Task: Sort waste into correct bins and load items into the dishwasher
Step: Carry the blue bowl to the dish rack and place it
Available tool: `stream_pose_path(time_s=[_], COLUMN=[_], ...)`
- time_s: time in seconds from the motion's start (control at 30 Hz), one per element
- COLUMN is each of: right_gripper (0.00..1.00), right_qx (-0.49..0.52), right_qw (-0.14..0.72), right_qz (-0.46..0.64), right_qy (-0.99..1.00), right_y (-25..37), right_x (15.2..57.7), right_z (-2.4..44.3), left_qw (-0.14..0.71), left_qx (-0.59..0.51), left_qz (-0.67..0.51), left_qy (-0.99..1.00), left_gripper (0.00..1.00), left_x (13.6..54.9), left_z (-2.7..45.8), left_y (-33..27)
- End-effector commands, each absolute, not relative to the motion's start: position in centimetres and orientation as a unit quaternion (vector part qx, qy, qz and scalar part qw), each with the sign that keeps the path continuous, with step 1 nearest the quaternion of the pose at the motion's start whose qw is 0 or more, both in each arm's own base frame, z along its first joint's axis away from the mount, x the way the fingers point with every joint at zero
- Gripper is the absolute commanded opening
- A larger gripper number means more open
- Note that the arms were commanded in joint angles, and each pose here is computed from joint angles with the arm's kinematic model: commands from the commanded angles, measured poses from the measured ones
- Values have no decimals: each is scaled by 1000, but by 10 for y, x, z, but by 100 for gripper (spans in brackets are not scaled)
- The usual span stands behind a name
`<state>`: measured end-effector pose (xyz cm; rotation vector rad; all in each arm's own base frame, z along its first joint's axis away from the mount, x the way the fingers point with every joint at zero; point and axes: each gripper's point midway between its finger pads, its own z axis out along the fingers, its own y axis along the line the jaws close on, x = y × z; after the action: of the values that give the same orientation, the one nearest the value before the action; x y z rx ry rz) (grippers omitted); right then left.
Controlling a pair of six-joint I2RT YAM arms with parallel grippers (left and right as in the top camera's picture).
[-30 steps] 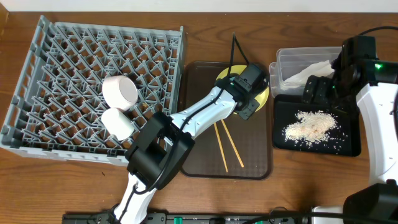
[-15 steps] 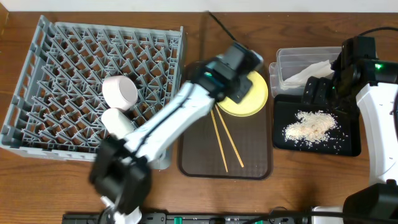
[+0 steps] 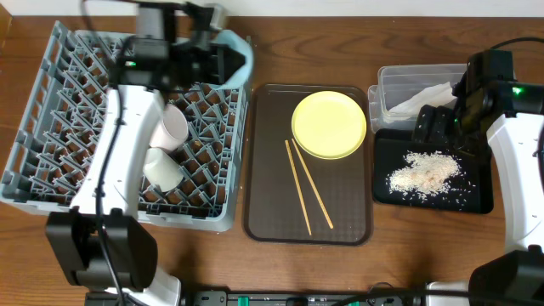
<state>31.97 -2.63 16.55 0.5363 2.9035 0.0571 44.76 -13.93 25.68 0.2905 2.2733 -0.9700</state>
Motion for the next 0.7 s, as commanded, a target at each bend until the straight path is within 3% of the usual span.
stream_pose_path(time_s=[0.0,0.27,0.47,0.57,0.63,0.67], right_gripper=[99,99,99,99,99,99], right_qx=[183,183,183,183,183,183], right_qw=[108,105,102,103,102,102], right_qz=[14,14,13,14,13,13], right_qy=[977,977,978,978,978,978], right_y=[-34,-34,-34,-34,-34,-33], right_x=[322,321,319,319,319,319], right_z=[174,173,173,173,173,173], left_qw=[268,173,160,172,180,185], left_qx=[74,-86,-141,-163,-176,-183], left_qz=[-497,-572,-569,-555,-543,-537], left_qy=[822,797,794,798,801,802], left_gripper=[8,8,8,33,40,48], left_x=[444,475,484,487,488,489], left_z=[264,205,175,168,164,163], left_y=[-126,-68,-34,-13,0,7])
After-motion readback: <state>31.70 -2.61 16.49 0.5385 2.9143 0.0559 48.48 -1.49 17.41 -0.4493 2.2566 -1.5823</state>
